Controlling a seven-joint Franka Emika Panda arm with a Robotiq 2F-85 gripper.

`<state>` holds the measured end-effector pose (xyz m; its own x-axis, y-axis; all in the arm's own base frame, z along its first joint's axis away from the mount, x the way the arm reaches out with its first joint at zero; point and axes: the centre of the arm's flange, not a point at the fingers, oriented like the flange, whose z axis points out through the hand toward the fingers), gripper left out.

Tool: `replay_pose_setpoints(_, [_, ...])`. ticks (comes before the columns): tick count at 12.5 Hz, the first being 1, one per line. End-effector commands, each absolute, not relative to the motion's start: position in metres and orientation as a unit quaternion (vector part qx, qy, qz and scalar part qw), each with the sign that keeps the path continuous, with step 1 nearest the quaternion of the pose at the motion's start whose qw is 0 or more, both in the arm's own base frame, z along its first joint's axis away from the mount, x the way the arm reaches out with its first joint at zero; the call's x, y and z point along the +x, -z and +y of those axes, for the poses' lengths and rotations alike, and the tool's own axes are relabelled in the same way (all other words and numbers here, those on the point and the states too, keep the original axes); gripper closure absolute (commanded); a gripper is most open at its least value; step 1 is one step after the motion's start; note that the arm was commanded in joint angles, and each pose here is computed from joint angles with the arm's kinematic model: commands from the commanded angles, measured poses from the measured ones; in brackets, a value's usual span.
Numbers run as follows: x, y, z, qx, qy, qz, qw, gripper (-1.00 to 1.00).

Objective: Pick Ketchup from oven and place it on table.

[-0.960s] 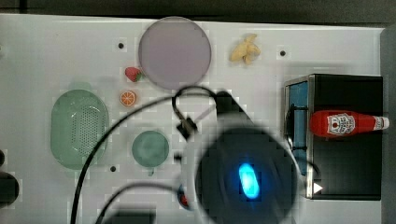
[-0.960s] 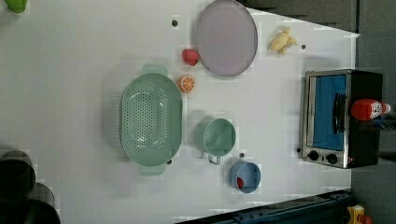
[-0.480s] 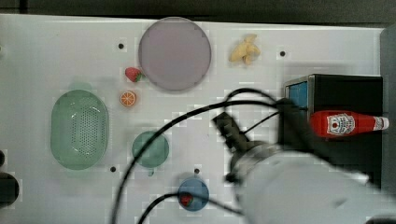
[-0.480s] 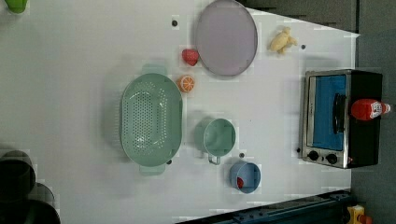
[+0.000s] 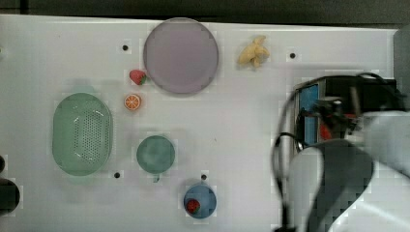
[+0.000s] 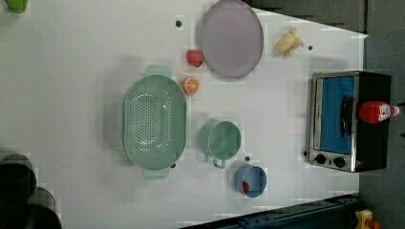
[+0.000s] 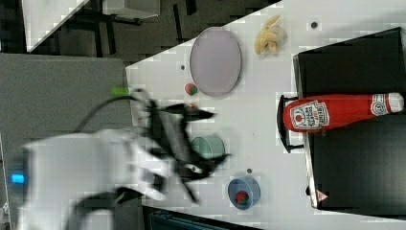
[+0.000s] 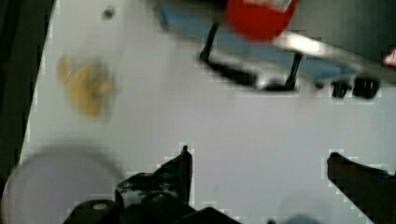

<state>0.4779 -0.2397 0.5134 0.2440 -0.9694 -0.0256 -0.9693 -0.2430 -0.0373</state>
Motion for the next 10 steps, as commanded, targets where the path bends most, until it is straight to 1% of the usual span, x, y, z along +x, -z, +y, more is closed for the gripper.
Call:
replay_pose_setpoints(1, [0.476, -0.521, -0.286, -0.761, 0.048, 0.646, 0.016, -1.00])
replay_pose_setpoints(4, [0.490, -0.487, -0.323, -0.743, 0.055, 0.667, -0.010, -1.00])
replay_pose_setpoints(6, [0.497, -0.466, -0.345, -0.731, 0.065, 0.678, -0.026, -1.00])
replay_pose_setpoints(8, [0.501, -0.443, -0.363, -0.718, 0.069, 0.692, -0.028, -1.00])
replay_pose_setpoints(10, [0.501, -0.415, -0.369, -0.701, 0.048, 0.712, -0.013, -1.00])
